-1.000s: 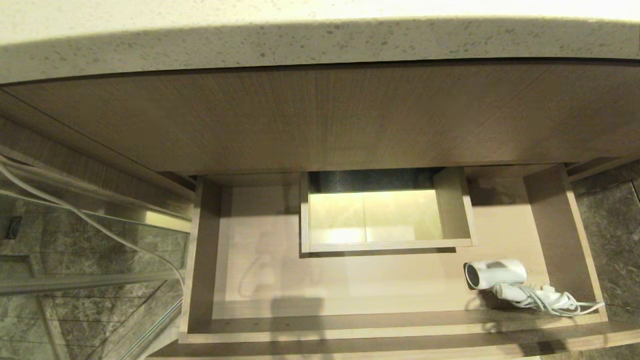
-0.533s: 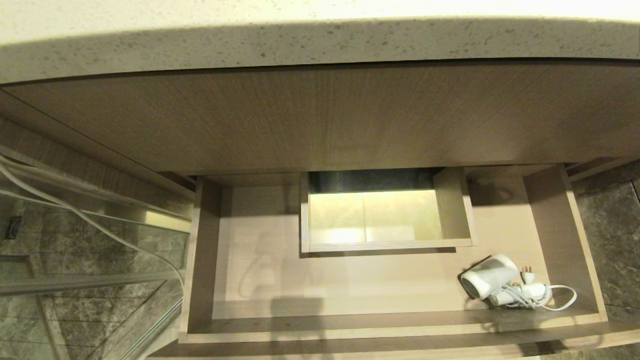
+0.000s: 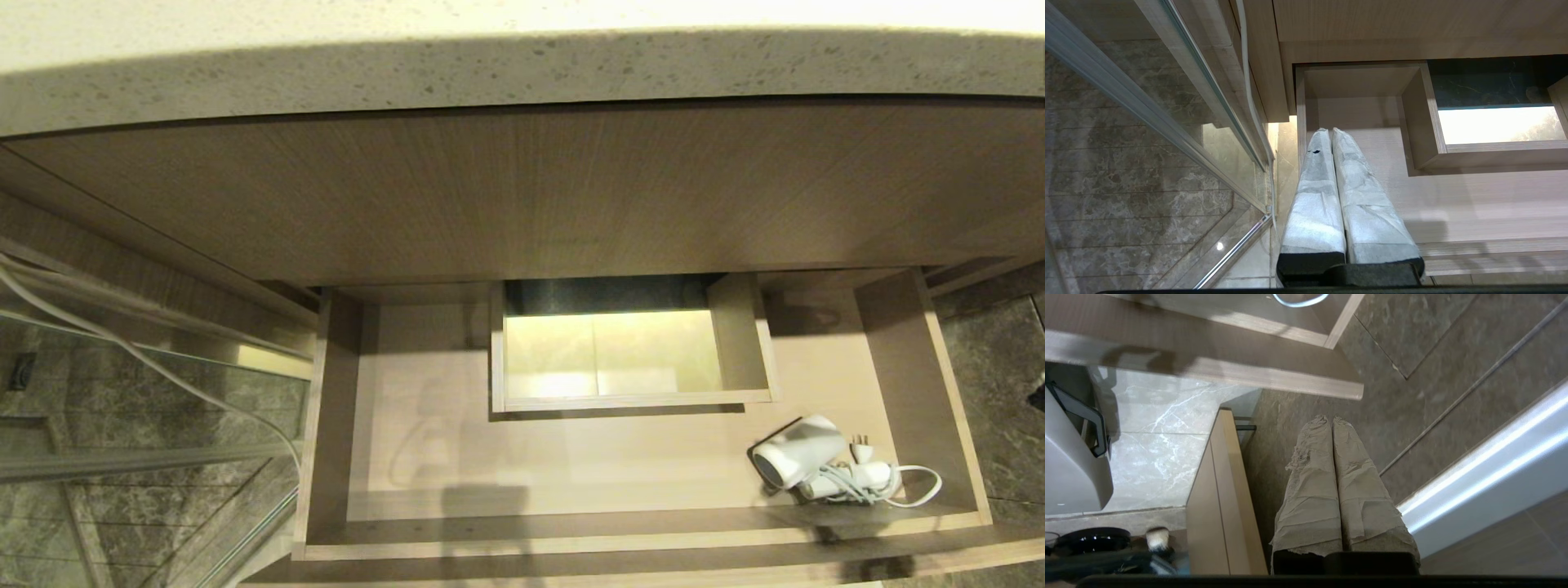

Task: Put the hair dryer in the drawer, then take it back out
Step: Take the hairdryer out

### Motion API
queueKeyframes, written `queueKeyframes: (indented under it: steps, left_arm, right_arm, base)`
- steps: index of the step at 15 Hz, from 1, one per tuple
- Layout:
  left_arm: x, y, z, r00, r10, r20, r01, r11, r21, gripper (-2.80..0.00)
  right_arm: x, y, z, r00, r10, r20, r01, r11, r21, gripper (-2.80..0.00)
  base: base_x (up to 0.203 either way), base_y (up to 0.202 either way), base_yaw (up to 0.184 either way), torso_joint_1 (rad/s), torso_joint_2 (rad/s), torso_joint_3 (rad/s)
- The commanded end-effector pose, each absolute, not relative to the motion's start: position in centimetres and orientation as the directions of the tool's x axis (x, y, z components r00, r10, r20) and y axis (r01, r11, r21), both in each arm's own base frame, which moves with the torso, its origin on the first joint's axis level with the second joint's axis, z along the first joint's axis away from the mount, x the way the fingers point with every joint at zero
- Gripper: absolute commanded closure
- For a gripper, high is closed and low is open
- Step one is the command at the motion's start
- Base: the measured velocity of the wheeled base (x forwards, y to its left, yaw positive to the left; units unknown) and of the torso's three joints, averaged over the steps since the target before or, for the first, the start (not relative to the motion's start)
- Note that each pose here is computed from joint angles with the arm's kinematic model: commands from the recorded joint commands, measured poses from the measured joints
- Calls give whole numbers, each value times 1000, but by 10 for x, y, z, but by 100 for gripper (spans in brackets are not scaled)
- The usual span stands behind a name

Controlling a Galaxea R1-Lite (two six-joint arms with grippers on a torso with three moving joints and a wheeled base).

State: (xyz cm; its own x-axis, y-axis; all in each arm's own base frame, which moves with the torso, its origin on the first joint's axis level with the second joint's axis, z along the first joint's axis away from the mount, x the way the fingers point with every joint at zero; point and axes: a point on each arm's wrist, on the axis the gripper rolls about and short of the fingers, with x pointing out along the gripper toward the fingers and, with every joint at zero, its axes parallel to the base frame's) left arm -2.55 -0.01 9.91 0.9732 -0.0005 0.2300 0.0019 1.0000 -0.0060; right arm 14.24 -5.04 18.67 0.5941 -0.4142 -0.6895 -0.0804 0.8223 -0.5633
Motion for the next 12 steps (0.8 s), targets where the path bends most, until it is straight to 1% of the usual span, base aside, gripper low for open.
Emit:
queueKeyframes:
  steps: [1,6,9,12]
  left_arm:
    - [-22,0,88,981,0,193,1,1000,-6,0]
    - [-22,0,88,981,0,193,1,1000,-6,0]
    - [-22,0,88,981,0,193,1,1000,-6,0]
    - [-22,0,88,981,0,192,1,1000,-7,0]
  right_arm:
    - [170,-59,174,542,-396,-741,-128,832,-539,0]
    - [242,-80,156,480,-372,-794,-223,824,-521,0]
    - [270,-83,132,430,-347,-833,-309,810,-498,0]
    - [294,-86,116,418,-341,-842,-356,791,-497,0]
  base:
    - [0,0,0,0,0,0]
    - [0,0,0,0,0,0]
    - [0,0,0,0,0,0]
    - [0,0,0,0,0,0]
